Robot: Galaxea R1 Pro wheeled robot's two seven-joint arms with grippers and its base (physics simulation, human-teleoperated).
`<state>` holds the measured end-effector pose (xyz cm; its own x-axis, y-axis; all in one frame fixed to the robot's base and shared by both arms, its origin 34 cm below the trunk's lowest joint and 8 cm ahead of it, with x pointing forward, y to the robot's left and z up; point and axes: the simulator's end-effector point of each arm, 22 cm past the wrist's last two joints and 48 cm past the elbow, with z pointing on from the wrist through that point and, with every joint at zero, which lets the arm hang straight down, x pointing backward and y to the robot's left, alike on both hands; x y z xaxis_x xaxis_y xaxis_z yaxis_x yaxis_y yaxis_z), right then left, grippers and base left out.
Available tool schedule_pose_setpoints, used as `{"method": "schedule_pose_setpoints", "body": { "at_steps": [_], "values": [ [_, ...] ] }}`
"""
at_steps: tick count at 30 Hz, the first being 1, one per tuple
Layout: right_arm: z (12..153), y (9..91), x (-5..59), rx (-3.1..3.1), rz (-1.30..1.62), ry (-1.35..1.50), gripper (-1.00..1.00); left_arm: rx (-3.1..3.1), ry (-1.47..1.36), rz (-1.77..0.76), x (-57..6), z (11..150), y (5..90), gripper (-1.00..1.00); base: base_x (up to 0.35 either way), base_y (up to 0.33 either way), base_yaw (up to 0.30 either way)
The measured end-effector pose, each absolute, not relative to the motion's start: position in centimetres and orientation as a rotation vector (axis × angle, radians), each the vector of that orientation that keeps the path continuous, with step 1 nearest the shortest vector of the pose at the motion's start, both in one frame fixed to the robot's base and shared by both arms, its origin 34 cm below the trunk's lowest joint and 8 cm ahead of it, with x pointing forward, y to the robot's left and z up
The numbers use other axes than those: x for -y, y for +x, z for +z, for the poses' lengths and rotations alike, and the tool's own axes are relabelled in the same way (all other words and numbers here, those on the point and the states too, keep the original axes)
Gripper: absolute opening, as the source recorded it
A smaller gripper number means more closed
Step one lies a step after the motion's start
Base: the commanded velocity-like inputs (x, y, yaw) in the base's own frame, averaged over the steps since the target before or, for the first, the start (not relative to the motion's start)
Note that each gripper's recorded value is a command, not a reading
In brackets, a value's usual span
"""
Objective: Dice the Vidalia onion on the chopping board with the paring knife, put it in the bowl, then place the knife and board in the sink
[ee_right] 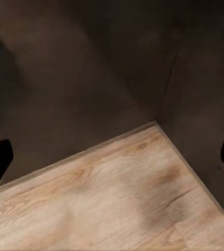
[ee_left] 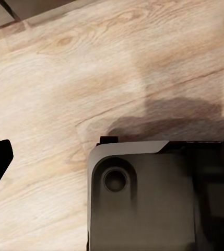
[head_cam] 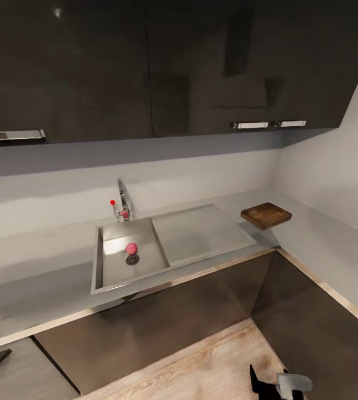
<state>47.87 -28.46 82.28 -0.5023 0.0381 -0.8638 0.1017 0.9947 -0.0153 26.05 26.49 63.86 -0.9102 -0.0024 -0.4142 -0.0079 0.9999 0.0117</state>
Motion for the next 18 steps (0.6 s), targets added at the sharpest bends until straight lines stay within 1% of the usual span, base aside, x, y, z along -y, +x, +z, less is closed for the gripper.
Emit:
{"method": "schedule_pose_setpoints", "body": {
  "at_steps": [1, 8, 18],
  "values": [
    [84.7, 49.7, 29.0, -2.088, -0.099, 0.097, 1.00, -2.716, -0.007, 0.018, -26.5, 63.8, 26.0, 1.00, 0.000, 0.000, 0.000],
    [95.0, 55.3, 32.8, -2.003, -0.172, 0.156, 1.00, -2.722, -0.006, 0.016, -26.4, 63.8, 25.7, 1.00, 0.000, 0.000, 0.000],
    [101.7, 61.8, 35.7, -1.957, -0.258, 0.139, 1.00, -2.731, -0.003, 0.013, -26.2, 63.6, 25.3, 1.00, 0.000, 0.000, 0.000]
  ]
}}
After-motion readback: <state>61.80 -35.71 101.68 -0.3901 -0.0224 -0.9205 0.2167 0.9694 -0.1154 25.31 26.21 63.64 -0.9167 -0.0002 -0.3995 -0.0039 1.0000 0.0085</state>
